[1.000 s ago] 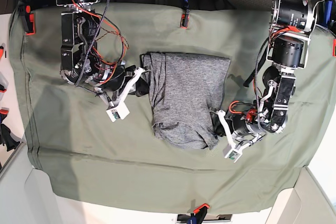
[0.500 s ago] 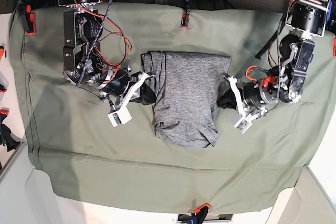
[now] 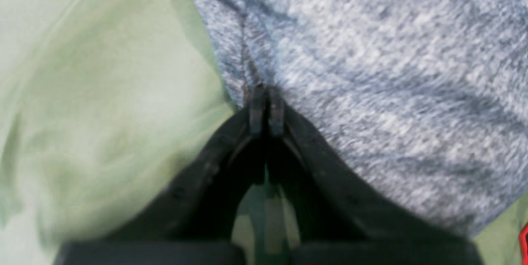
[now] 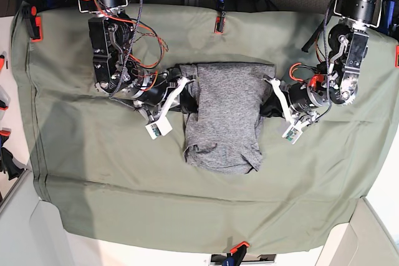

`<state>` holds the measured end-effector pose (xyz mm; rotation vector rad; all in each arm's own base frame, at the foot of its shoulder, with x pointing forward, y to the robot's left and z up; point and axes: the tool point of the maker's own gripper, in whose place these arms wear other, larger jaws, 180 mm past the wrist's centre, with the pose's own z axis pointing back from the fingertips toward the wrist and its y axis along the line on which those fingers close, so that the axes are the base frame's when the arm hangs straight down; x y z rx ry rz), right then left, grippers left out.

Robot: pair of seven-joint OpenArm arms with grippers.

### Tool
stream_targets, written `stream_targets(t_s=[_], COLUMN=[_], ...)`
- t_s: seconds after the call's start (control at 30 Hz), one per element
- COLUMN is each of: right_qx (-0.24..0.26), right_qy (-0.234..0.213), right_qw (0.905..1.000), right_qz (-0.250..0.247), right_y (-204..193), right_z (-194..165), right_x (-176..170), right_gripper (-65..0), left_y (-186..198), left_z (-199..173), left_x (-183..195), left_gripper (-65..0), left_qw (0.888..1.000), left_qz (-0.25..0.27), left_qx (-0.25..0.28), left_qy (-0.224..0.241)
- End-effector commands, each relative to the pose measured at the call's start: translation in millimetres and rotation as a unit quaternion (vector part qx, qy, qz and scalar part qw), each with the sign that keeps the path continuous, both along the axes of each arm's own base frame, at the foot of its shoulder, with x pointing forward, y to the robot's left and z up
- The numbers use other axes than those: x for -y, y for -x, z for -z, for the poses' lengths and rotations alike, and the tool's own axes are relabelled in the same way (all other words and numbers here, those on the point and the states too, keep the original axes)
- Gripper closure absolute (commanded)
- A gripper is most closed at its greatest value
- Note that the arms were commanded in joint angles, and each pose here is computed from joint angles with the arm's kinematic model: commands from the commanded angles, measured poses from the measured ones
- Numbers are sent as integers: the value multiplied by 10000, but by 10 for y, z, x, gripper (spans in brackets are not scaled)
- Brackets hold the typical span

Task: Fold the T-shirt properly
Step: 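Press the bundle sides with both grippers, then release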

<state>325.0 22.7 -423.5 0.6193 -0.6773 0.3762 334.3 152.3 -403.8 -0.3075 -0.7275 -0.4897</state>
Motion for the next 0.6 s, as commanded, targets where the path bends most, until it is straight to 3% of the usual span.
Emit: stream_targets(t_s=[0.0, 0.2, 0.4, 0.57], right_qx=[-147, 447, 931, 808], right_qy=[458, 164, 116, 318], right_qw=[9988, 9989, 9955, 9962], right_qz=[-2, -33, -105, -76], right_y=[3, -174, -240, -56], right_z=[95, -439, -851, -770], right_x=[100, 47, 95, 249], right_gripper=[0, 0, 0, 0], left_y=[-87, 30, 508, 992], left_z=[-111, -470, -630, -651], left_x=[-181, -421, -713, -925], left_gripper=[0, 0, 0, 0], left_qw=[9998, 9981, 9972, 9961], left_qz=[-173, -374, -552, -828], left_qx=[91, 338, 495, 314], left_qy=[-105, 364, 54, -57])
